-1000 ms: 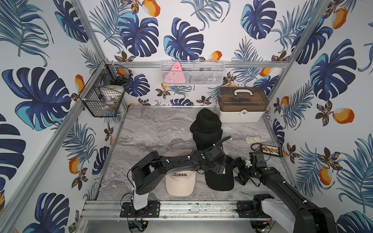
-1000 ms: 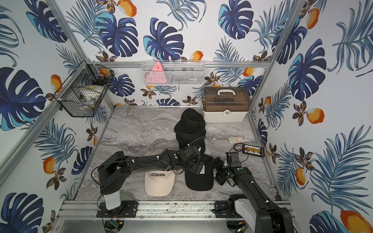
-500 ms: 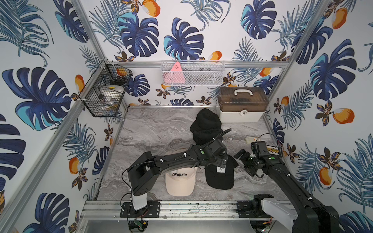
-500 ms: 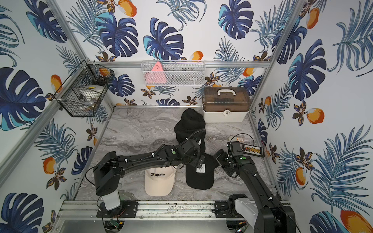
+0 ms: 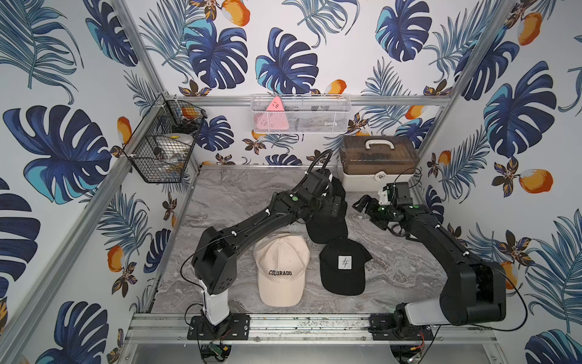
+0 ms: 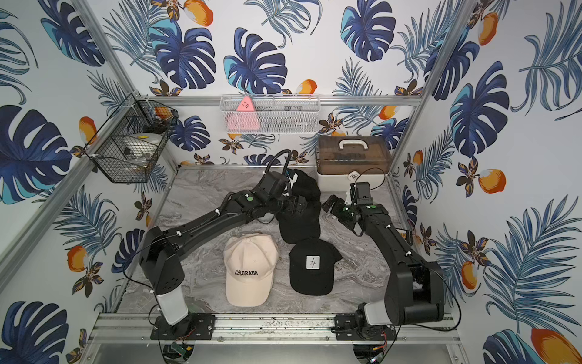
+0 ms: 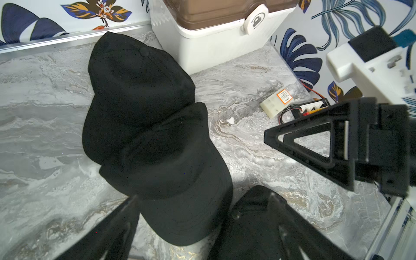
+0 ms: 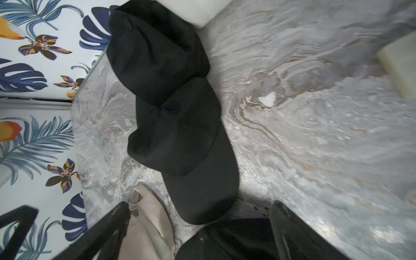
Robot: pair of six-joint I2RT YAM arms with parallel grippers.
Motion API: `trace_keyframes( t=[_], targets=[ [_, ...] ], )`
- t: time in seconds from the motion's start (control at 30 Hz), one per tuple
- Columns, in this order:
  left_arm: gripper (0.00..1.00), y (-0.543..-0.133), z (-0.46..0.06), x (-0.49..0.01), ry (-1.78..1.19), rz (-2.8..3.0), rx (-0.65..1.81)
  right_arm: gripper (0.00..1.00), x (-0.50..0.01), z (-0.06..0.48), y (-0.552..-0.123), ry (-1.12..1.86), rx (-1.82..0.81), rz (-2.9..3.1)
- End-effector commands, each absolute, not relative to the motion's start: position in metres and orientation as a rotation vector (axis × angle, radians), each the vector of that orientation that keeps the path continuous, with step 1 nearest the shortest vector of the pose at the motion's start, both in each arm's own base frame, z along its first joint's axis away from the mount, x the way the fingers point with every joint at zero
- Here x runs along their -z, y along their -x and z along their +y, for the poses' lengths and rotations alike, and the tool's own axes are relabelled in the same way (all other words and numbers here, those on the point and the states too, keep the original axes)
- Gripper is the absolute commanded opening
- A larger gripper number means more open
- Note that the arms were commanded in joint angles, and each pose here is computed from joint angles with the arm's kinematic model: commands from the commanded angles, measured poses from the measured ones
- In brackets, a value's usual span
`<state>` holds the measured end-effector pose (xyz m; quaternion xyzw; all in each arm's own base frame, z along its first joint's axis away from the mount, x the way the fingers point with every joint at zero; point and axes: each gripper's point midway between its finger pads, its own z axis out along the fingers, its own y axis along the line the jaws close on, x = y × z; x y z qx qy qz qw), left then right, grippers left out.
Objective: Stack the baseball caps by color
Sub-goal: Pick up the baseball cap from the center of the board.
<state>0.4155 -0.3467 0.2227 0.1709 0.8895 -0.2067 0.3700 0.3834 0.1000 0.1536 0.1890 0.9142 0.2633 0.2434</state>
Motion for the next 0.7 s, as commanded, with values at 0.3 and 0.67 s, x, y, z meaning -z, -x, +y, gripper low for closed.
trace_keyframes(
  t=[0.3,0.67],
  targets=[
    [0.82,-0.462,-0.34,-0.157,-0.78,2.344,0.435,0.93,-0.128,0.153,-0.445,-0.444,-0.897,2.575],
    [0.71,-0.478,-0.316,-0.133,-0.64,2.395,0.518,0.55,-0.083,0.161,-0.472,-0.605,-0.899,2.62]
  ],
)
